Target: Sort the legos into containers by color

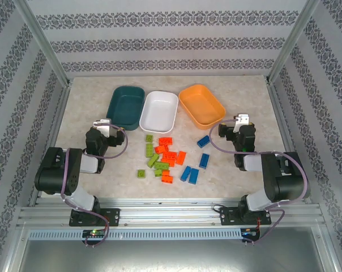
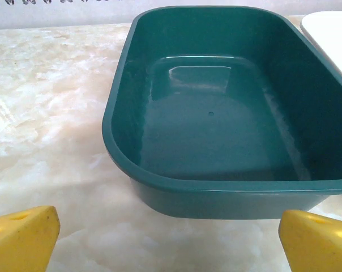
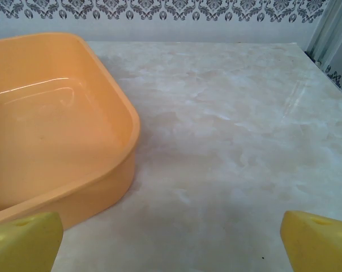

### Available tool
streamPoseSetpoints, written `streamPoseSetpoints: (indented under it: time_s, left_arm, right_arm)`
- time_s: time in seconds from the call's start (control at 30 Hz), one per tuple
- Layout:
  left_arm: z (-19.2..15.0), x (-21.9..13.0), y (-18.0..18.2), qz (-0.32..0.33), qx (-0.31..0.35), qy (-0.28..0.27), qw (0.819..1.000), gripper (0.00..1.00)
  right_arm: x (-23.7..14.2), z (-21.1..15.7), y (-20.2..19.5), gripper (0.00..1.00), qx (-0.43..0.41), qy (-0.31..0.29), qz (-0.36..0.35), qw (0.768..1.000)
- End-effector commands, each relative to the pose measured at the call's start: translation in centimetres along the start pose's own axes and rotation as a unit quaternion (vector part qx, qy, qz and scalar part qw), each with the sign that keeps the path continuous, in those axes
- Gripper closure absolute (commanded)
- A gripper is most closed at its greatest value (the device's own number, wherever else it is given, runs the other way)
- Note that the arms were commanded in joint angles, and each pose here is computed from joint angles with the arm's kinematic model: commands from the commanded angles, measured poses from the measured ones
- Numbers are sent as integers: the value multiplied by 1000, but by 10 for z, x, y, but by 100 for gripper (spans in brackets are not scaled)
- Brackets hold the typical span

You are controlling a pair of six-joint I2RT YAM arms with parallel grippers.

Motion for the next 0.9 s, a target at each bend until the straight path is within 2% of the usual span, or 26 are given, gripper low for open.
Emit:
streamPoseSetpoints:
  time_s: [0.0,0.73,0.87]
  left_arm:
    - [6,-3,-3,-13,12,-21,1000,0]
    - [6,-2,-3,-14,12,-20,1000,0]
    - [8,0,1,11,2,-19,1000,0]
  right_arm:
    - [3,5,-2,2,-1,-12,2,1000]
    - [3,5,-3,2,2,-12,4,1000]
    - [3,5,-4,2,4,-12,8,1000]
Point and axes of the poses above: each hand's point on the last joint's axis, 136 mm out from that joint toward the fingers, its own x axis out along the fingers, its own y axis along the line the jaws close on, z = x × y, the point moved 9 cm from there along -x, back along the fingers, and after that the axes turned 15 degrees about -x, right-handed, at the moved point
